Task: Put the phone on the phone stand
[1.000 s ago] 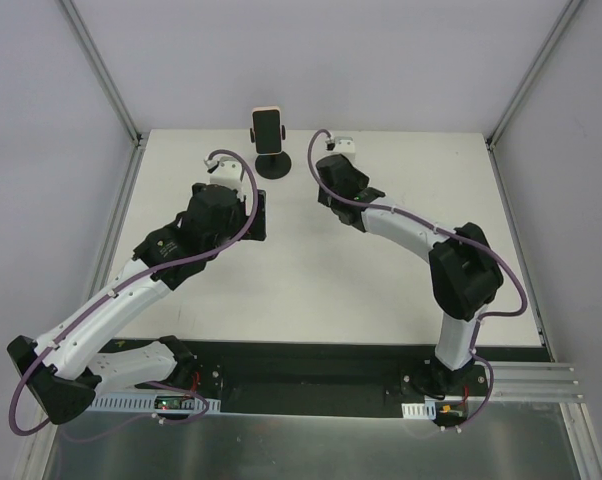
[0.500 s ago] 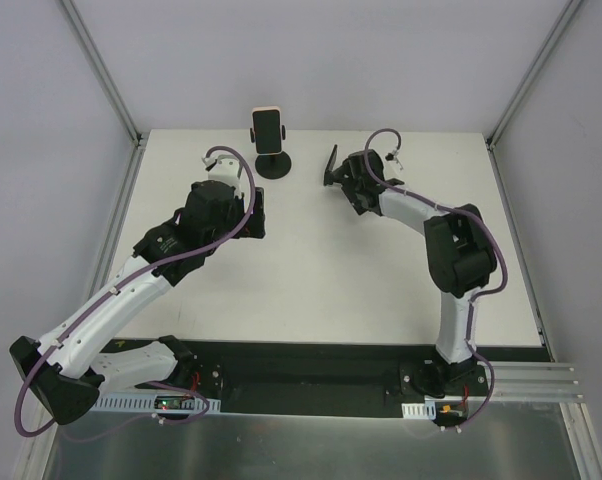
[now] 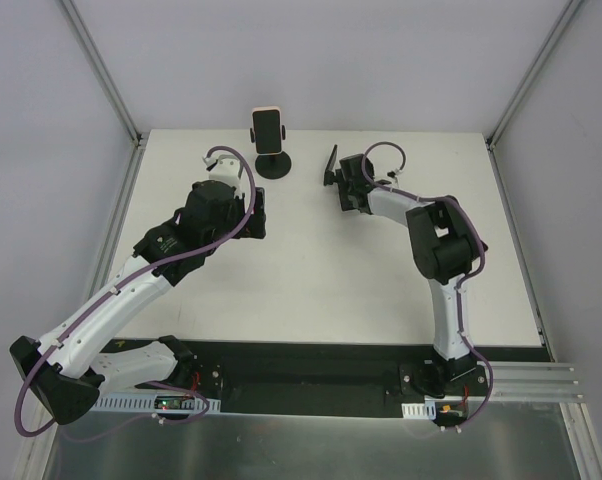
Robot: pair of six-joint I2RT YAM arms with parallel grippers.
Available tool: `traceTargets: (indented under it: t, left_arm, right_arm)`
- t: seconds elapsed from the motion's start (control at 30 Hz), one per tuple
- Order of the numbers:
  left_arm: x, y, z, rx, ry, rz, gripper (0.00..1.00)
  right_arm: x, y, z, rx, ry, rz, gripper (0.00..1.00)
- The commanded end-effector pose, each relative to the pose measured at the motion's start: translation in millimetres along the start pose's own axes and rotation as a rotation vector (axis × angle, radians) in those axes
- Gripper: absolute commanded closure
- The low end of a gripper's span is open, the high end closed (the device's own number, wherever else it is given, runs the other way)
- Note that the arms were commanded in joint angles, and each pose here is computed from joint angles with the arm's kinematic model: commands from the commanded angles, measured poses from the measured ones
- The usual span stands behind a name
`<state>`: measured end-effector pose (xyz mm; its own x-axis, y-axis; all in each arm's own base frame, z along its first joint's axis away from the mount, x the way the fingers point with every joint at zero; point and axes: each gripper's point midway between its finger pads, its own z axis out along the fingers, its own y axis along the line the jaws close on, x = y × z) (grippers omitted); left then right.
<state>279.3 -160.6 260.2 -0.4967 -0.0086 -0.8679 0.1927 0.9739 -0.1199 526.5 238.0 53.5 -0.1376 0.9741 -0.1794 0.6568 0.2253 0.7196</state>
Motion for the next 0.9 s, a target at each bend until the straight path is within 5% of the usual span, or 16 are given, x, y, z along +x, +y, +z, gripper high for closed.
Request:
traceTargets:
  t: [0.0,0.27,0.53,0.7,0.87]
  left_arm:
    - [-13.2,-3.8,-3.0,0.021,-0.034,-0.026,0.09]
    - [-14.3,-2.4,-3.9,0.015,-0.04,-0.028,0.08]
    - [-14.3,-2.4,-4.4,0.016,-0.045,-0.027,0.09]
    - [-14.2,-3.2,-4.8,0.022,-0.046,-0.03,0.09]
    - [-13.9,-6.9,-6.0,0.043,-0.043,-0.034,0.09]
  right_arm:
    - [-7.4,2.7,13.0,0.021,-0.039,0.104,0.32]
    - [-4.9,-9.2,33.1,0.136,-0.069,0.169,0.38]
    - [-14.8,-16.8,36.3,0.173,-0.077,0.124,0.82]
    - [-40.5,22.1,-2.0,-0.021,-0.082,-0.264,0.99]
    - [-42.7,56.5,-63.3,-0.36,-0.066,-0.759,0.99]
